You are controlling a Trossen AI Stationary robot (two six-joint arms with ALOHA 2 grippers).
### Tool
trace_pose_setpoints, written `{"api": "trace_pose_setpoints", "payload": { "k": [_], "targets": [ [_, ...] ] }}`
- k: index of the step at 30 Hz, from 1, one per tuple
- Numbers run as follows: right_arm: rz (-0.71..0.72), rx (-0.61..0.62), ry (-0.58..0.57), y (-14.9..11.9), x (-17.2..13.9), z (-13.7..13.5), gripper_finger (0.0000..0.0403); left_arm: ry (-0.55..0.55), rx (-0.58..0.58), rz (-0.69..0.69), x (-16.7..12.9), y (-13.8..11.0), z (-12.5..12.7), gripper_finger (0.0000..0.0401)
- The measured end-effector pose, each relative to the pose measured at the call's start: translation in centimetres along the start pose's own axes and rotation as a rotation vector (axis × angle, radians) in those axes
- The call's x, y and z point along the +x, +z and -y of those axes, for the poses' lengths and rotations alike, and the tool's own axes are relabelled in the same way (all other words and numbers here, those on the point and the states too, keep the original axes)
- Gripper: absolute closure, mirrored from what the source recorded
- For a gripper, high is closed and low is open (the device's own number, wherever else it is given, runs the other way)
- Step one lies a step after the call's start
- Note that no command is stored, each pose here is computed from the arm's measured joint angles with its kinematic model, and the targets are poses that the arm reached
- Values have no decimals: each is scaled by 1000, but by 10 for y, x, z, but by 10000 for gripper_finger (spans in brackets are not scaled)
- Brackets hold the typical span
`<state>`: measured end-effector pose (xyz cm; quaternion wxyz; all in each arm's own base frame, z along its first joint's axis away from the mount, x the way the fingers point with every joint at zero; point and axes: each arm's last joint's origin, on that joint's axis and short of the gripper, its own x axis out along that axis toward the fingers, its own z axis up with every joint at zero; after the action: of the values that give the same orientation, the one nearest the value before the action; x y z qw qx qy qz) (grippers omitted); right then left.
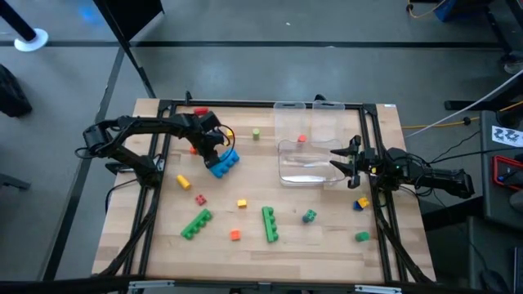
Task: Sort blocks by size
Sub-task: Put the large blue 4 stud game piece into the bottom transparent bin
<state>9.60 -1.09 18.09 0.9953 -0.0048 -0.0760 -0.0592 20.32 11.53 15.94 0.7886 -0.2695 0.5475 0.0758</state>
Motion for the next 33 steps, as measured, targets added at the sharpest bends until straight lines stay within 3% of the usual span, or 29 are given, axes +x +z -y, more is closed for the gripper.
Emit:
{"api": "trace_pose_setpoints", "payload": {
  "k": [5,11,21,33],
  "targets": [
    [1,0,0,0,0,0,226,-4,-37,-4,1,0,4,389],
    [1,0,0,0,0,0,226,-9,-108,9,2,2,7,347],
    [2,0,0,0,0,0,226,-11,-35,55,3,7,7,274],
    [2,0,0,0,0,0,226,-41,18,-2,21,7,15,240]
  ]
}}
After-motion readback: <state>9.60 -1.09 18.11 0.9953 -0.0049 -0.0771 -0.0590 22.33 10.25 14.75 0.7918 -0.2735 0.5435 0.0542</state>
